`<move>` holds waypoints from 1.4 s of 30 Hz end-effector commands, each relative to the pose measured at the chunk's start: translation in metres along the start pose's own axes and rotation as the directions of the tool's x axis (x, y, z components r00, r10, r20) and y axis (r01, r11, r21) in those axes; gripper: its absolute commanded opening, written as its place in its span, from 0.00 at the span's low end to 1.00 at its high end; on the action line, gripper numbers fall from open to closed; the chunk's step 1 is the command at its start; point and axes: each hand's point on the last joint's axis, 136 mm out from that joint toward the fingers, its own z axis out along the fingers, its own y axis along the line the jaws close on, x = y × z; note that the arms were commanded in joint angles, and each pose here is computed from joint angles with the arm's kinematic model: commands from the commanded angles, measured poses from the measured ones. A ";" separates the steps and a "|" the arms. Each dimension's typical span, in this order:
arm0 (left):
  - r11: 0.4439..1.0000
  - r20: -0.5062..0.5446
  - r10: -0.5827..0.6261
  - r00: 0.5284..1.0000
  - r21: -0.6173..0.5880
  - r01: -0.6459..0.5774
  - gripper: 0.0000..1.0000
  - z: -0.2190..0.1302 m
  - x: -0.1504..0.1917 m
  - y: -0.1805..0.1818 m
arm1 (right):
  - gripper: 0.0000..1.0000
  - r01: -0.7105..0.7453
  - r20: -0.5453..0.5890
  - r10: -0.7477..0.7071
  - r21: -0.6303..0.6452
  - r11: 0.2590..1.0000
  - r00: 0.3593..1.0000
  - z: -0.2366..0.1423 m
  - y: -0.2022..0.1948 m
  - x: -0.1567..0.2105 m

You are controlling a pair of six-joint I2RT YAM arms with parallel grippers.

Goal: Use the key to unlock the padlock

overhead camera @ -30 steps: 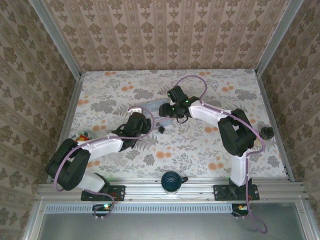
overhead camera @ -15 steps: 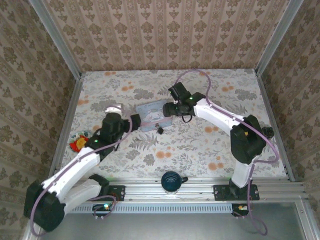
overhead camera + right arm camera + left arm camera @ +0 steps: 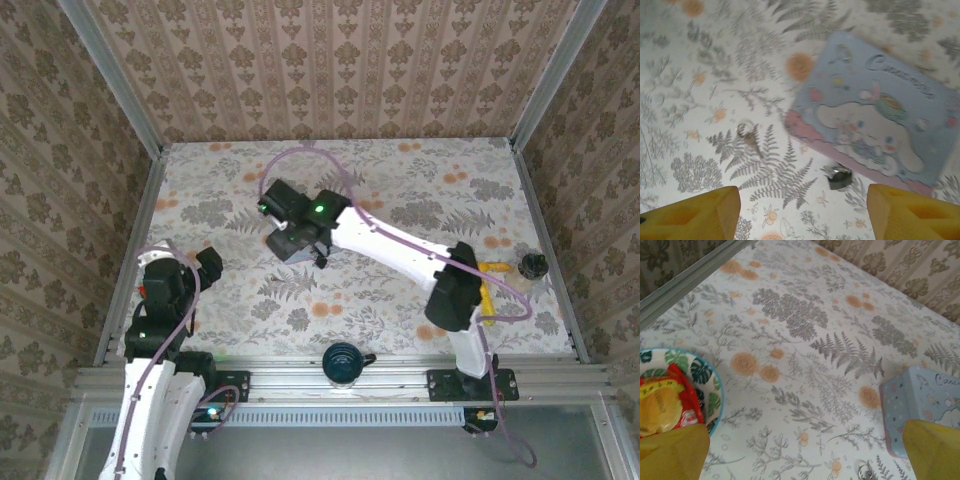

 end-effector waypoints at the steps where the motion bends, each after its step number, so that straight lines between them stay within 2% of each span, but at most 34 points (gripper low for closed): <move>1: 0.996 -0.076 -0.040 0.996 -0.080 0.033 1.00 -0.001 0.025 0.021 | 0.67 0.129 -0.169 -0.129 -0.015 0.992 0.977 0.020 0.007 0.030; 5: 0.988 -0.080 -0.078 0.994 -0.143 0.066 1.00 0.000 0.036 0.037 | 0.62 0.158 -0.198 -0.173 -0.092 0.983 0.965 0.040 0.028 0.033; 16: 0.988 -0.089 -0.115 0.989 -0.115 0.104 1.00 0.003 0.049 0.038 | 0.58 0.251 -0.253 -0.301 -0.208 0.945 0.920 0.074 0.070 0.047; 26: 0.983 -0.083 -0.156 0.984 -0.110 0.147 1.00 0.006 0.055 0.039 | 0.47 0.273 -0.228 -0.316 -0.202 0.941 0.921 0.108 0.077 0.037; 42: 0.980 -0.111 -0.182 0.977 -0.106 0.170 1.00 0.009 0.065 0.040 | 0.39 0.202 -0.217 -0.259 -0.250 0.947 0.941 0.153 0.078 0.036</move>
